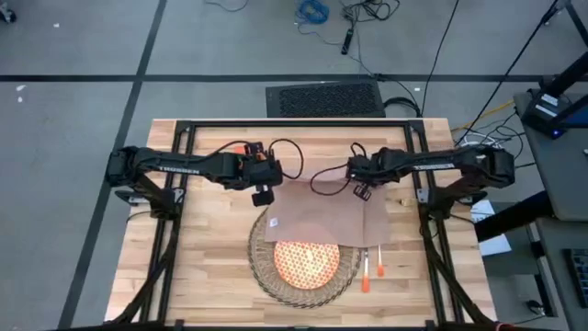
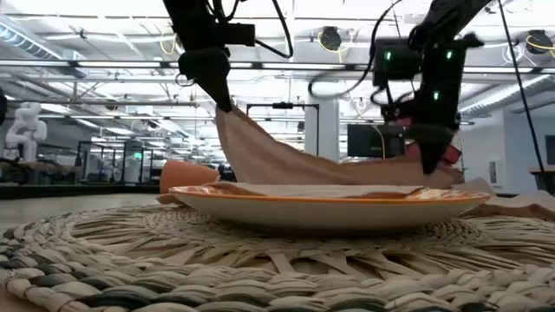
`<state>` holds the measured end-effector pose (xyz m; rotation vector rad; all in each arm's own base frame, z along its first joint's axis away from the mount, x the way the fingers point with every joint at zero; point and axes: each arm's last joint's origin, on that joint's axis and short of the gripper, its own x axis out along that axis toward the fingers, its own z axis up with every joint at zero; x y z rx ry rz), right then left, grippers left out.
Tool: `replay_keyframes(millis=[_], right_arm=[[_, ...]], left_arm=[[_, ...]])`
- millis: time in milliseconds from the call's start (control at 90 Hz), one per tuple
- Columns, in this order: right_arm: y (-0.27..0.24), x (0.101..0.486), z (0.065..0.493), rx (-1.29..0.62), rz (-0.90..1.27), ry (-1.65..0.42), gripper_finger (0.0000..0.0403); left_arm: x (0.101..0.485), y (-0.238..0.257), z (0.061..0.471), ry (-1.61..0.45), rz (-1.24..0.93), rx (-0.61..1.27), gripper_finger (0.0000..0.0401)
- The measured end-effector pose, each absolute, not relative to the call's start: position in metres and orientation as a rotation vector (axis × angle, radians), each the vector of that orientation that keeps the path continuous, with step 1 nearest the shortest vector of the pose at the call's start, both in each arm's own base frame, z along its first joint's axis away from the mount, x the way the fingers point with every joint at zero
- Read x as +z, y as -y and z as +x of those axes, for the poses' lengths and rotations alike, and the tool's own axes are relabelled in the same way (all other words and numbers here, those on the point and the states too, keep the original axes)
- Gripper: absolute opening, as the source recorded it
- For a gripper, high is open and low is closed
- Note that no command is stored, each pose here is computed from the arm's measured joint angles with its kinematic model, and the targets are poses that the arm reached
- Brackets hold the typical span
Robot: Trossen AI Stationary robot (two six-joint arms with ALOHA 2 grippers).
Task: Set table place
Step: Fold the white napkin
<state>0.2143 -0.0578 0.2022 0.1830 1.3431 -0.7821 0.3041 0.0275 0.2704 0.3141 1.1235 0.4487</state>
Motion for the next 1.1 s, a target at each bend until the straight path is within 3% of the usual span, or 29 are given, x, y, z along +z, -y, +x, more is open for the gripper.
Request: replay_keyframes(millis=[178, 533, 833, 1100], right_arm=[[0.038, 0.243, 0.201, -0.796, 0.152, -1.288, 0.0], [0.011, 0.306, 0.181, -0.906, 0.038, -1.123, 0.0], [0.036, 0.329, 0.181, -0.932, -0.025, -1.124, 0.0], [0.035, 0.323, 0.18, -0.855, 0.069, -1.192, 0.0]], left_arm=[[0.276, -0.017, 0.306, -1.094, 0.348, 0.448, 0.0], [0.318, -0.007, 0.297, -1.01, 0.529, 0.631, 0.0], [0.32, -0.033, 0.295, -1.048, 0.508, 0.719, 0.0], [0.317, -0.029, 0.295, -1.05, 0.399, 0.618, 0.0]])
